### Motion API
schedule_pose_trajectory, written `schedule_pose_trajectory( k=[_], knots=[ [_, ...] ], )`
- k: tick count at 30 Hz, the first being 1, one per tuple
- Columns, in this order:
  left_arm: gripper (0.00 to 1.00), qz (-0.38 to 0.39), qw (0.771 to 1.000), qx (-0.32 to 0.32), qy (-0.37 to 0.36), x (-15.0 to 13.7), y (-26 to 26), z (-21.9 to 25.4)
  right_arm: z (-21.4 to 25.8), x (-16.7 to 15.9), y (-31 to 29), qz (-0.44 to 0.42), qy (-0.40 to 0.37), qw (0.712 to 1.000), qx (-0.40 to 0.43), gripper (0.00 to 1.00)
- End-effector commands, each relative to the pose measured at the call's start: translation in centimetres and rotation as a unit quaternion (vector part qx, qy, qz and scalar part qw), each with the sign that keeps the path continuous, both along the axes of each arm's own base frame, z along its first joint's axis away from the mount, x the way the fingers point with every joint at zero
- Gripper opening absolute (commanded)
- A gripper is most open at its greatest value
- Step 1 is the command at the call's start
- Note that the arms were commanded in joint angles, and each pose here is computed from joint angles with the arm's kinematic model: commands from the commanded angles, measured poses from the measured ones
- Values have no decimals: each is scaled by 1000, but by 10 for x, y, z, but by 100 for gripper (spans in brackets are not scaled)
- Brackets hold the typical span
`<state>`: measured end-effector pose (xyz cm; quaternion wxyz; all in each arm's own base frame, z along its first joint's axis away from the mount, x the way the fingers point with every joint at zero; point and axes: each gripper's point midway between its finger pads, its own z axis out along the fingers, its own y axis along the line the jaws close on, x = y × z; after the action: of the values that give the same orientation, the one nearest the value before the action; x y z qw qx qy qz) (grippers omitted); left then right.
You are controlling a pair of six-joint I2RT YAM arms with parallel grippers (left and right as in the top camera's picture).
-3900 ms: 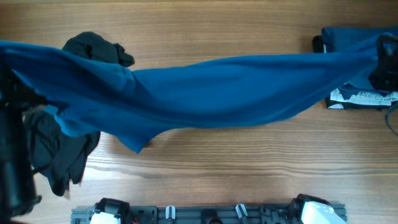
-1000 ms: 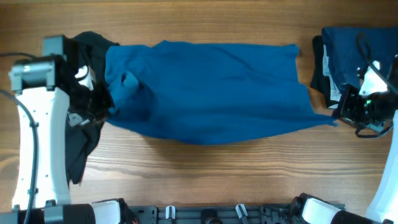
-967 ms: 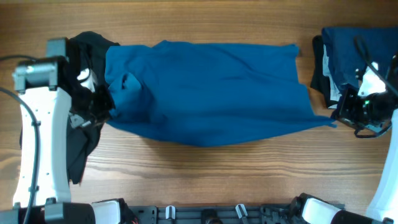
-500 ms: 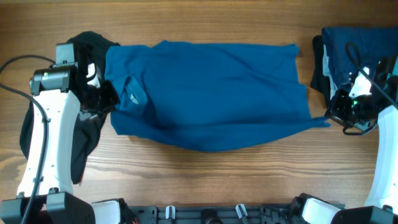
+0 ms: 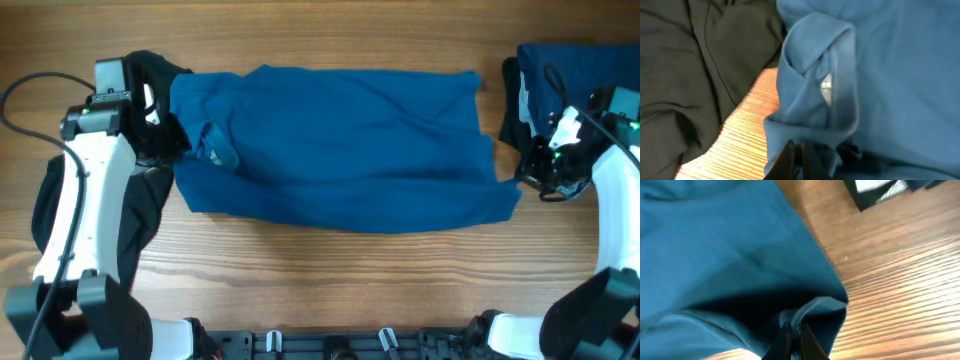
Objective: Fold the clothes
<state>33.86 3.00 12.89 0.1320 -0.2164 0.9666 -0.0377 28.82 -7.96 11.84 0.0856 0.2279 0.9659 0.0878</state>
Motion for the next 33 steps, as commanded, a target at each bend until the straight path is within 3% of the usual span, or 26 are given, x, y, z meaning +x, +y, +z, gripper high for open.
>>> schedule_pose_trajectory(
  k=[1,12,19,28,30,31,33],
  knots=[
    [4,7,1000,12,22,0,7,-18,-13,-2,-9,-17,7,1000,-7,4],
    [4,20,998,55,-10,27,24,-27,-14,25,-22,-7,-42,999,-29,4],
    [4,32,996,86,18,32,37,-55,-41,45,-21,-10,-42,999,0,5],
    [4,50,994,97,-16,49,44,-52,-60,61,-22,-8,-50,999,11,4],
    [12,50,994,96,-15,49,44,-52,-59,62,-23,-8,-53,999,10,4],
    [31,50,994,96,-12,48,44,-53,-59,62,-23,-6,-54,998,9,10],
    [61,48,994,97,-10,47,43,-53,-59,64,-24,1,-59,998,6,64]
  ],
)
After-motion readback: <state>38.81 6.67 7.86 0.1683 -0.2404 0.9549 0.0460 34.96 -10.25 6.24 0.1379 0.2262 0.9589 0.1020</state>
